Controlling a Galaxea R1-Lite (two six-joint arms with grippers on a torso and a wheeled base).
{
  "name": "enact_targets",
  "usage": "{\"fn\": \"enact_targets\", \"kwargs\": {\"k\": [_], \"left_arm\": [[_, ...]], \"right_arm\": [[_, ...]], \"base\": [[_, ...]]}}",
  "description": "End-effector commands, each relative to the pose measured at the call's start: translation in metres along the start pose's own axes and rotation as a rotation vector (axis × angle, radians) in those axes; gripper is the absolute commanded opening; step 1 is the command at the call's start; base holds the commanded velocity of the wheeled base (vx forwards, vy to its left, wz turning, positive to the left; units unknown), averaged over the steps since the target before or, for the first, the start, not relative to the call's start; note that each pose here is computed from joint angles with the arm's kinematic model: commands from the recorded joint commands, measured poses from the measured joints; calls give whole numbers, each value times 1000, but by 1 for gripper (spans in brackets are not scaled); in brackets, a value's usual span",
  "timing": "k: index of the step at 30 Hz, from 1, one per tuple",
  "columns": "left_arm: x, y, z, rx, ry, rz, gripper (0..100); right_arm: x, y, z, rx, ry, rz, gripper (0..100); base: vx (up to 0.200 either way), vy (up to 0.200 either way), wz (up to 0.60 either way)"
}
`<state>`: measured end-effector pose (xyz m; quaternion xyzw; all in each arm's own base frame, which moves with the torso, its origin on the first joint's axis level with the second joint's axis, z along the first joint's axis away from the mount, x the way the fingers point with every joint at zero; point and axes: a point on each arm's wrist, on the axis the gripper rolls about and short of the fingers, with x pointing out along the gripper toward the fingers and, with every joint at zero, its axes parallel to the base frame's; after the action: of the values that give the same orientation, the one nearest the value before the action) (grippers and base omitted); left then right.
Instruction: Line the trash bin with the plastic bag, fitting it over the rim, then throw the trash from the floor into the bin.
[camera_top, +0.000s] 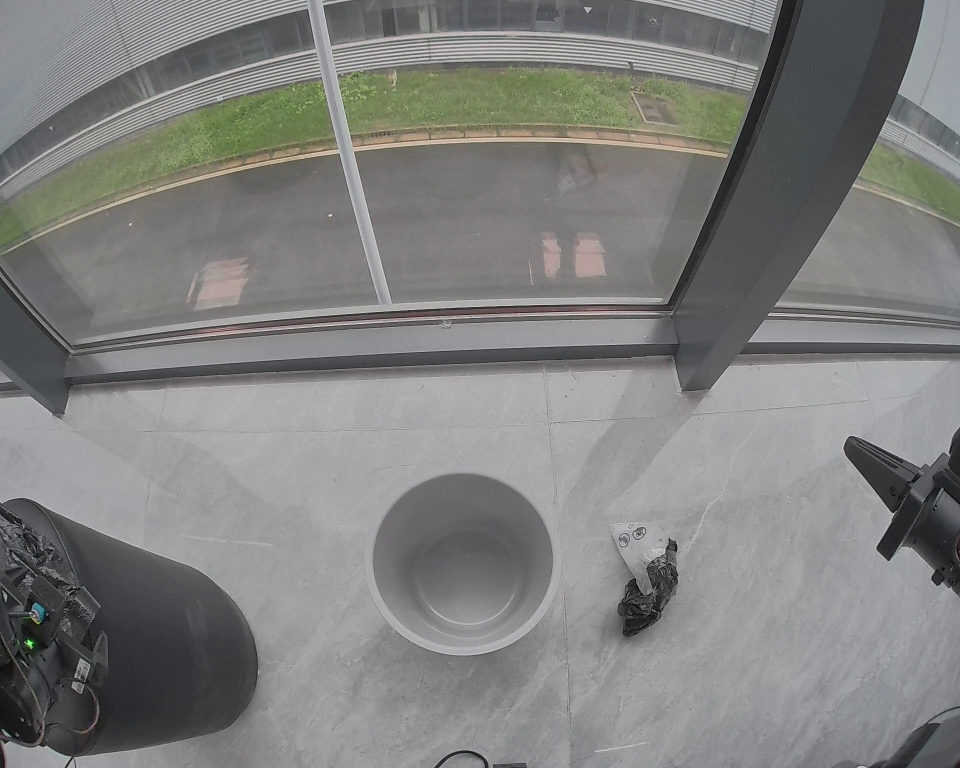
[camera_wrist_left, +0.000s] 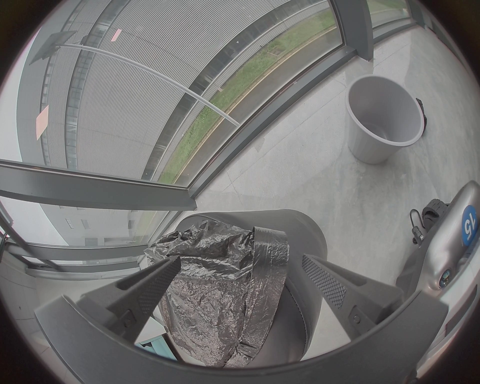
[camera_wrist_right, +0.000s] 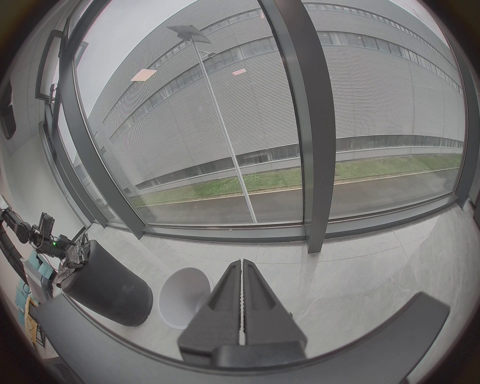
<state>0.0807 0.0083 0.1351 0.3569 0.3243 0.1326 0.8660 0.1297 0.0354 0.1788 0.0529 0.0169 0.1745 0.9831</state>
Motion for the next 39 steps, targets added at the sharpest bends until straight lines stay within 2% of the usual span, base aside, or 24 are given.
{"fn": "enact_targets", "kwargs": {"k": [1, 6, 16, 29, 39], "left_arm": [[5, -1, 3, 15, 21, -12, 100], [9, -1, 6, 18, 40, -15, 100], [29, 4, 15, -27, 68, 49, 100], [29, 1, 8, -13, 94, 58, 100], [28, 3, 9, -31, 87, 106, 100]], "right_arm": [[-1, 0, 0, 0, -3, 1, 0], [-1, 0, 1, 0, -6, 1, 0], [-1, 0, 1, 0, -6, 1, 0], [0, -1, 0, 0, 2, -4, 0], [2, -1, -3, 22, 15, -6, 0]], "base": [[0, 0, 0], [0, 0, 0], [0, 0, 0], [0, 0, 0], [0, 0, 0]]}}
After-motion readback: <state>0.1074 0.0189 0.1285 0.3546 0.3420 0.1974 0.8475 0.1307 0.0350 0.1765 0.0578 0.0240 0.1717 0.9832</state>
